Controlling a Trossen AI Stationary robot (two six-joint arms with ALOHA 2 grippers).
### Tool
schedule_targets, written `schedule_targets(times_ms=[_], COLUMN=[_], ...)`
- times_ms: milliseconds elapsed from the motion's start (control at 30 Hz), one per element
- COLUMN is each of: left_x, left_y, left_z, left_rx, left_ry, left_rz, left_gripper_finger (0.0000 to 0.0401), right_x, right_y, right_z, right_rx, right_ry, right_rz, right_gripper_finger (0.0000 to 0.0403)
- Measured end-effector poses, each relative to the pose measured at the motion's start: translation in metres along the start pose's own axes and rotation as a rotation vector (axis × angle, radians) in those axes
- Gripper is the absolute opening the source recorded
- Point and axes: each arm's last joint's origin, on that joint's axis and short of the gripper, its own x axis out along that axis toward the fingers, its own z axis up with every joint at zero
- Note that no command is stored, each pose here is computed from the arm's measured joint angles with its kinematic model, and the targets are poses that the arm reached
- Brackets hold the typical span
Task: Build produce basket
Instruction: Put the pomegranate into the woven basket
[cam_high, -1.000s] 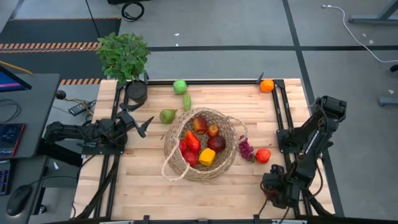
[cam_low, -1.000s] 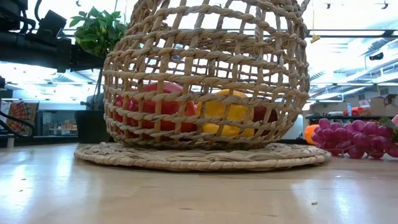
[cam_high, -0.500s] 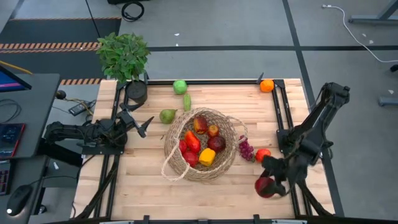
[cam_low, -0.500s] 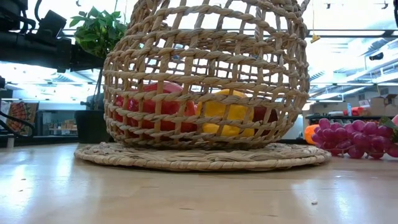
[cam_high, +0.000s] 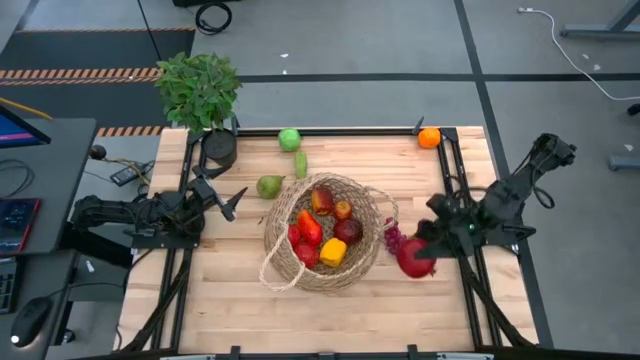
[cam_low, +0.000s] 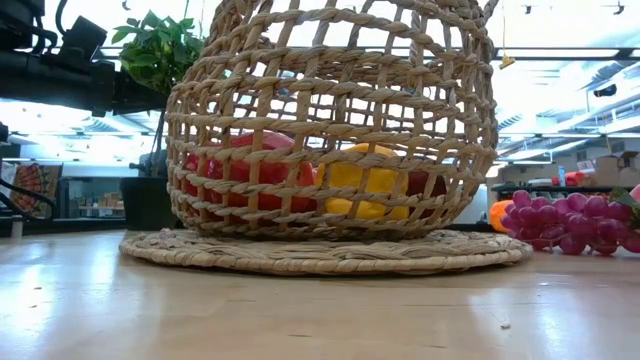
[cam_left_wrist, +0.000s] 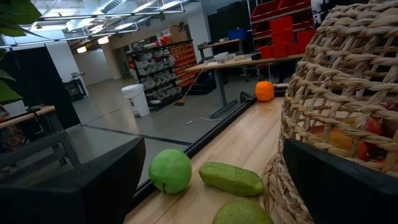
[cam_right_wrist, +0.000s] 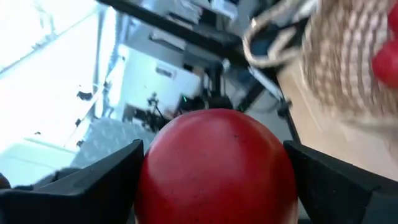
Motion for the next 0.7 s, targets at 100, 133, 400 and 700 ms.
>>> schedule_targets(times_ms=[100, 133, 400, 700], left_x=[0.0, 0.0, 0.0, 0.0], left_y=[0.0, 0.0, 0.0, 0.0], left_z=[0.0, 0.0, 0.0, 0.0], left_rx=[0.0, 0.0, 0.0, 0.0], left_ry=[0.0, 0.0, 0.0, 0.0], left_rz=[0.0, -0.001, 0.0, 0.0], left_gripper_finger=[0.0388, 0.0388, 0.0388, 0.0388], right_x=[-0.001, -0.001, 0.002, 0.009], right_y=[0.001, 0.001, 0.012, 0.012], right_z=[0.009, 0.013, 0.05, 0.102], right_rx=[-0.03, -0.031, -0.106, -0.064], right_ry=[-0.035, -0.054, -0.376, -0.908], right_rz=[0.027, 0.037, 0.173, 0.33], right_gripper_finger=[0.0377, 0.0377, 0.0377, 0.0377])
